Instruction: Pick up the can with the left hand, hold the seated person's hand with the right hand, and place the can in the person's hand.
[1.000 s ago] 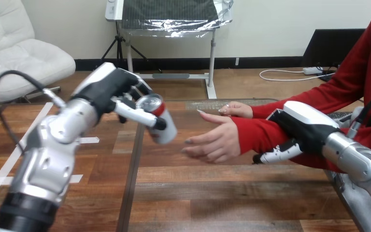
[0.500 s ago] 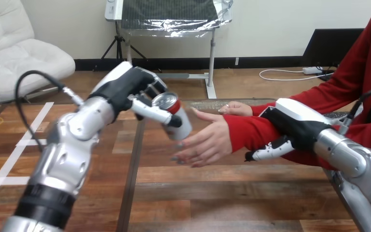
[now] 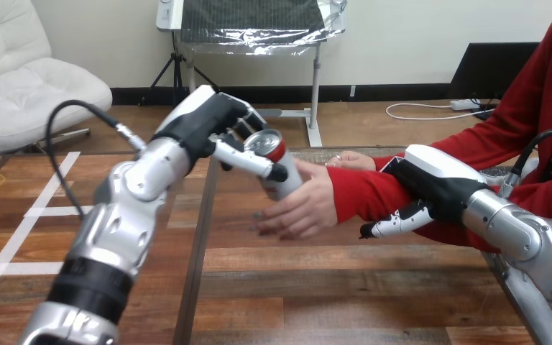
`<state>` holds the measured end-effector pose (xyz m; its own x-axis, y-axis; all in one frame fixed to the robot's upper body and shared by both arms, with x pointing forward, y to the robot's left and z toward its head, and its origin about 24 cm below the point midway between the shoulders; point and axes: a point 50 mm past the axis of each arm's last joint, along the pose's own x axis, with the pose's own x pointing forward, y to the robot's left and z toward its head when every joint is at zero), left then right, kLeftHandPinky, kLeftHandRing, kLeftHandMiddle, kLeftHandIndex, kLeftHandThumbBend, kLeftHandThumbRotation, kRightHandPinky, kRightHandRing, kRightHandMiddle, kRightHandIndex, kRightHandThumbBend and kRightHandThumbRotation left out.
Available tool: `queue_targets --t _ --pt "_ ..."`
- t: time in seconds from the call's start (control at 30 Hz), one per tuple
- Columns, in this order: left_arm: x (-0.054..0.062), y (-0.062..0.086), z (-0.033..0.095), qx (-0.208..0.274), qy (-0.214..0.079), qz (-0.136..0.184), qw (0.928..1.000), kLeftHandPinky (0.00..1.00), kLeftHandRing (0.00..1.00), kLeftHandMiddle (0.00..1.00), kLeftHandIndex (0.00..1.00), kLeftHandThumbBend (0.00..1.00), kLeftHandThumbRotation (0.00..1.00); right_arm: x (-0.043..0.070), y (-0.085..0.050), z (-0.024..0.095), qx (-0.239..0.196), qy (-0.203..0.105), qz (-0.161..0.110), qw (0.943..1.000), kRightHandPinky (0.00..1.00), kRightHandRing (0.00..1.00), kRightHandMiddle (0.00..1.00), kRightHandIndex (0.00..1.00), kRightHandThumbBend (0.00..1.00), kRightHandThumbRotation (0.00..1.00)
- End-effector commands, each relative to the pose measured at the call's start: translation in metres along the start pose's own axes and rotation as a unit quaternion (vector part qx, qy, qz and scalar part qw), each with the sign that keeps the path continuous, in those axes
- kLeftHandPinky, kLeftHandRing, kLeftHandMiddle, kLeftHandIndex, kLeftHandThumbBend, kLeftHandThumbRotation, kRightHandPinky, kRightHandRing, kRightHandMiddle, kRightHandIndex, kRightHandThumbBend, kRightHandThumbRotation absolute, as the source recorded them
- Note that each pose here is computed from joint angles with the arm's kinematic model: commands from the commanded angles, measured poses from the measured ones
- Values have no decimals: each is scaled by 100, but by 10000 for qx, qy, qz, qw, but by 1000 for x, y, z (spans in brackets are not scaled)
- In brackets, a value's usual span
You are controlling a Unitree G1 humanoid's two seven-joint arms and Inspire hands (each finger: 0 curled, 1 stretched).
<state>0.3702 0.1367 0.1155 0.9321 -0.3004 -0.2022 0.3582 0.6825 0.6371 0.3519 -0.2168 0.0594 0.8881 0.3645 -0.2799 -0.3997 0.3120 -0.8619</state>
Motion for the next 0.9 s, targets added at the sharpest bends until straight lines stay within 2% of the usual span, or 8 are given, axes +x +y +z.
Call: queue_targets --t 0.0,0.37,0.6,0.87 --pt "12 13 48 132 -751 254 9968 31 39 44 43 76 0 16 -46 40 5 -746 -724 9946 31 34 36 35 67 27" --pt "19 3 59 33 -809 151 9966 28 36 42 43 75 0 17 -45 42 64 -747 -690 9948 32 34 37 38 68 28" --pt "23 -6 68 27 -941 -53 9955 26 34 40 43 75 0 18 -44 43 81 -786 -685 9945 32 35 38 39 68 27" --pt "25 -15 72 -99 -1017 -210 9945 28 35 41 42 74 0 18 -44 44 113 -781 -697 9944 31 34 38 40 68 26"
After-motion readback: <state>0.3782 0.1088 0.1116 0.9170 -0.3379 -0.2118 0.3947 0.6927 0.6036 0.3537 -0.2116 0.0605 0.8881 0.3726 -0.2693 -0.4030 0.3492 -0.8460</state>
